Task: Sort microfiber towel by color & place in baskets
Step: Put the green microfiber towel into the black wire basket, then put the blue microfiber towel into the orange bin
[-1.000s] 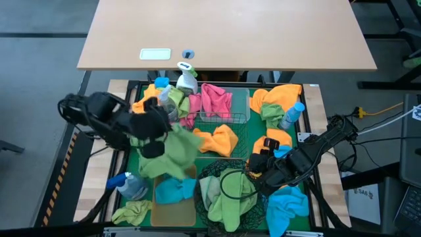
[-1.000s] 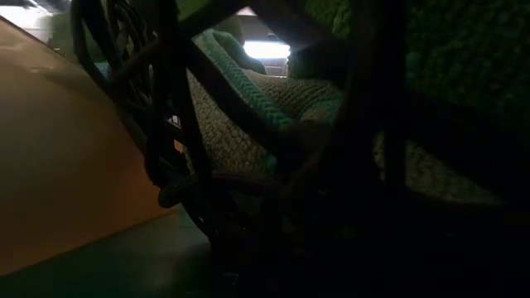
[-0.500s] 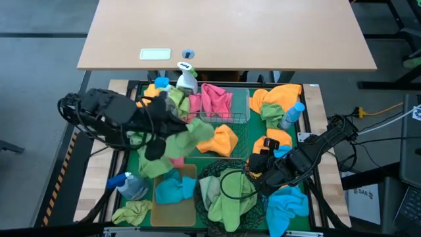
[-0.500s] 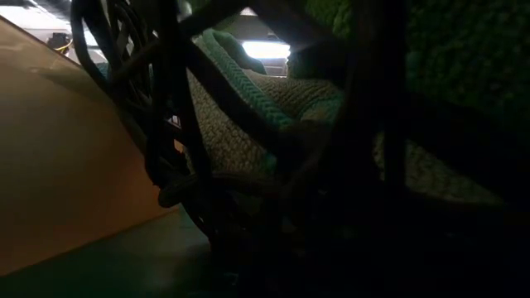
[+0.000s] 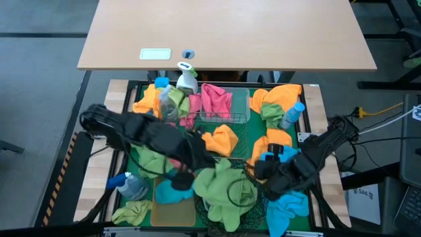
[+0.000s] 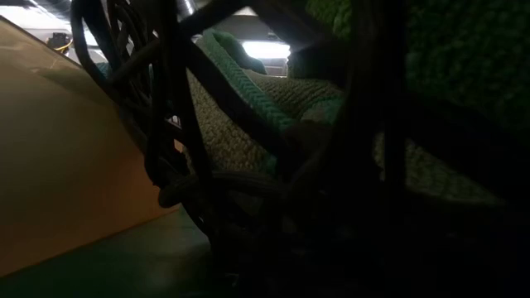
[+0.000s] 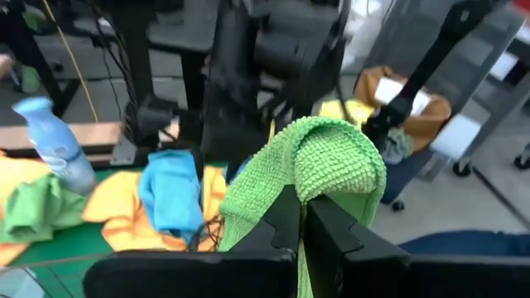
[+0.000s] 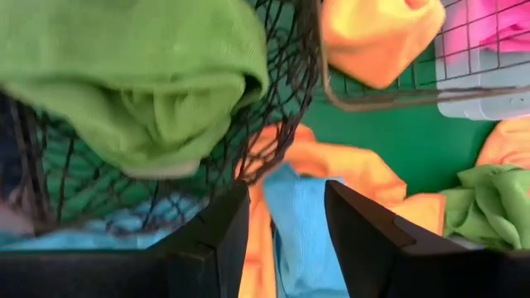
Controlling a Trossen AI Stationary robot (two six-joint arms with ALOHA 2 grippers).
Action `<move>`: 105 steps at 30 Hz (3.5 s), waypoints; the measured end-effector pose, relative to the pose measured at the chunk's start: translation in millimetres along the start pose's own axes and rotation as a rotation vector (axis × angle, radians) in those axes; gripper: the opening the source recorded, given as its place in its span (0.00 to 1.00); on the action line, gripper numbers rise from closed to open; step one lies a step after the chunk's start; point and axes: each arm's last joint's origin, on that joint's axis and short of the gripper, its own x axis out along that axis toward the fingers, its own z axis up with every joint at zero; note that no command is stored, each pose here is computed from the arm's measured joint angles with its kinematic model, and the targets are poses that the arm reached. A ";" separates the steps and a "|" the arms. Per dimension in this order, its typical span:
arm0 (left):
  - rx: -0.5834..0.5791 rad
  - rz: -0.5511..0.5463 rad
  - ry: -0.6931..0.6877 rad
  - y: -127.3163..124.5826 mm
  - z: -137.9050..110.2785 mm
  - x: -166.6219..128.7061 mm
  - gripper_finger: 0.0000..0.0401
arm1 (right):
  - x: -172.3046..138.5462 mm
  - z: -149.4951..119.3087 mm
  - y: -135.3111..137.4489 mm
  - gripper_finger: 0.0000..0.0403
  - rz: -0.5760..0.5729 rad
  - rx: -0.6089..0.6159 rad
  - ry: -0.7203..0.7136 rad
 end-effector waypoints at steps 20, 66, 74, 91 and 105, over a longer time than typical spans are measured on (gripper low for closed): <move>0.062 0.008 0.427 -11.8 -112.4 167.2 0.02 | -28.0 -64.1 69.7 0.39 0.123 0.075 -0.179; -0.032 -0.175 0.584 32.4 -96.8 136.5 0.32 | 27.2 -40.5 78.1 0.39 -0.120 -0.113 -0.009; -0.029 -0.178 0.668 25.5 -94.8 113.0 0.32 | 31.2 -47.2 45.7 0.39 -0.123 -0.033 -0.005; 0.212 -0.014 0.536 22.7 -58.2 -3.9 0.32 | 104.8 -79.1 58.0 0.39 0.179 0.041 0.161; 0.059 0.154 0.291 39.0 -108.1 -65.9 0.32 | 86.1 -67.0 59.0 0.39 0.181 0.049 0.056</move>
